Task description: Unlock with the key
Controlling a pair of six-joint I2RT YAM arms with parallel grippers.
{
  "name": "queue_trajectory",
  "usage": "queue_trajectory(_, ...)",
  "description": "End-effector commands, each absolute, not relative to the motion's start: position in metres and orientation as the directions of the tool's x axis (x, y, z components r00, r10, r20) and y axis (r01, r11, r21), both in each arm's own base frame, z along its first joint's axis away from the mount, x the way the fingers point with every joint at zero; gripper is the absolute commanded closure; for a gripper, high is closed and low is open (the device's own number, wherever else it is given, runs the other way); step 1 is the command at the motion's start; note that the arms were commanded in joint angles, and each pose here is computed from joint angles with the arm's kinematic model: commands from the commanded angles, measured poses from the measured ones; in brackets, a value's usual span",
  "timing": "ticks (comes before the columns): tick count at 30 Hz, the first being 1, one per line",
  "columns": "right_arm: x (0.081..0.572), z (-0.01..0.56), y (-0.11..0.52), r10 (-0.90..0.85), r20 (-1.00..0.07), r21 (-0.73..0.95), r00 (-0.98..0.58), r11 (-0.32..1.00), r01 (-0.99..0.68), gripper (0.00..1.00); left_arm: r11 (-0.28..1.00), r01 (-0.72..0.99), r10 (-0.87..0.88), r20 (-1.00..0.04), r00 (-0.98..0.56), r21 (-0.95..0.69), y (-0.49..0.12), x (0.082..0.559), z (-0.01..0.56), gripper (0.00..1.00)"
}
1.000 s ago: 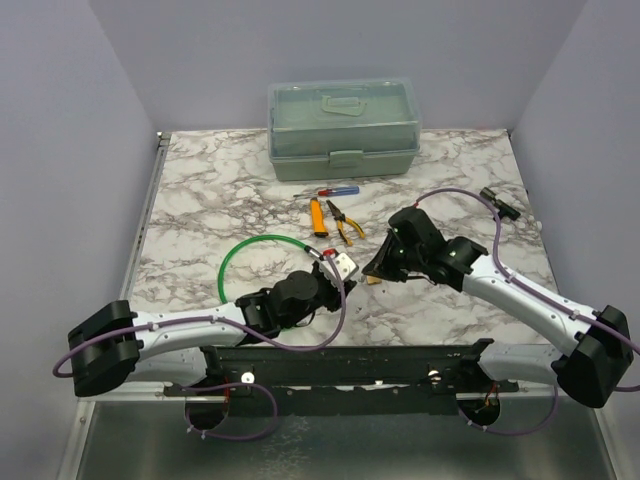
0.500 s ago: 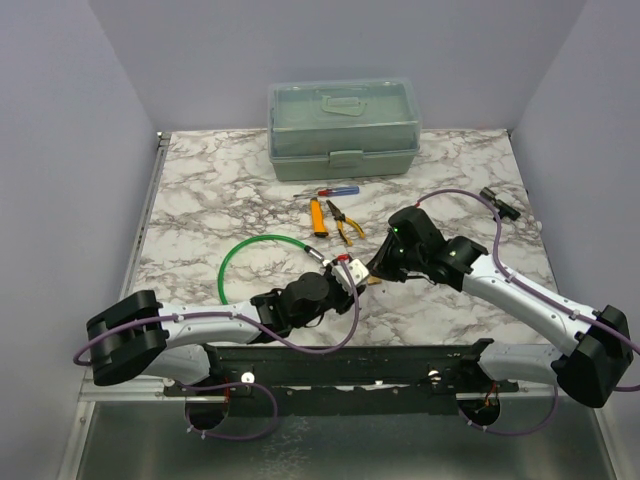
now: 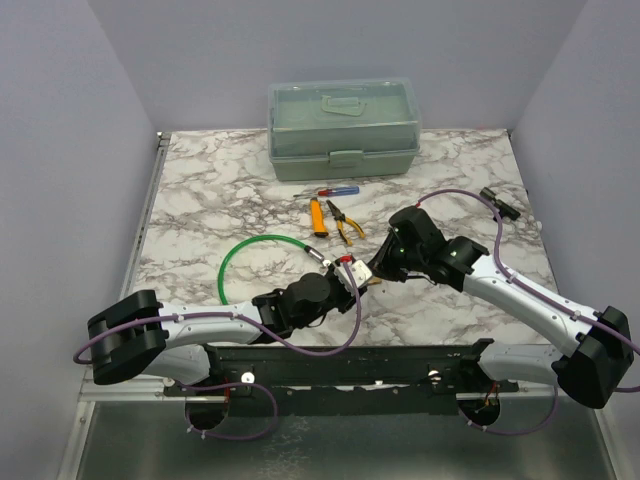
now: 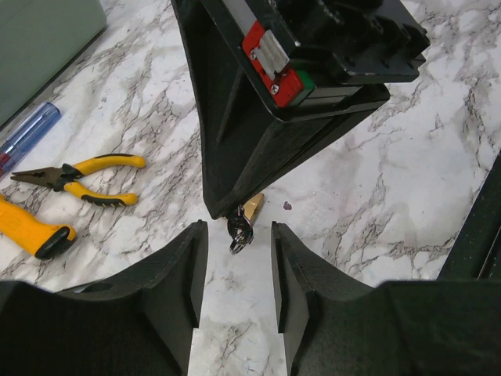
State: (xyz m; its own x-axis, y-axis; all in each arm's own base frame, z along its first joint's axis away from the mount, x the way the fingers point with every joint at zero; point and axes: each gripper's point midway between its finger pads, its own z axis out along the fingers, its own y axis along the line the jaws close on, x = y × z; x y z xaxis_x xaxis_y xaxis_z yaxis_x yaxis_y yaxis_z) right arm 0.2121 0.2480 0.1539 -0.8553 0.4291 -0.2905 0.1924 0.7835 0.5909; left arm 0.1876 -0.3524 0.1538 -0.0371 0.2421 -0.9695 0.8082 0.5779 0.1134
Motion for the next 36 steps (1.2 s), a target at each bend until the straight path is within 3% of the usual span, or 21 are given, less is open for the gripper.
queue_trajectory(1, 0.209, 0.155, 0.246, 0.441, -0.288, 0.594, -0.850, 0.779, 0.202, 1.00, 0.616, 0.776, 0.215, -0.977, -0.003, 0.133, -0.357, 0.197, 0.170, 0.60)
queue_trajectory(15, 0.203, 0.156, 0.252, 0.432, -0.252, 0.621, -0.866, 0.759, 0.198, 1.00, 0.668, 0.725, 0.217, -0.976, 0.027, 0.169, -0.357, 0.211, 0.174, 0.71)
queue_trajectory(18, 0.202, 0.156, 0.252, 0.432, -0.250, 0.622, -0.867, 0.757, 0.198, 1.00, 0.679, 0.713, 0.220, -0.975, 0.030, 0.175, -0.356, 0.213, 0.175, 0.79)
queue_trajectory(22, 0.201, 0.156, 0.252, 0.433, -0.247, 0.627, -0.867, 0.753, 0.197, 1.00, 0.689, 0.702, 0.223, -0.974, 0.033, 0.181, -0.354, 0.216, 0.175, 1.00)
queue_trajectory(31, 0.200, 0.162, 0.252, 0.432, -0.255, 0.647, -0.865, 0.741, 0.179, 1.00, 0.695, 0.697, 0.219, -0.975, 0.029, 0.177, -0.351, 0.215, 0.175, 1.00)
queue_trajectory(36, 0.202, 0.169, 0.250, 0.432, -0.285, 0.656, -0.856, 0.738, 0.155, 0.88, 0.673, 0.720, 0.209, -0.977, 0.035, 0.170, -0.348, 0.209, 0.176, 1.00)
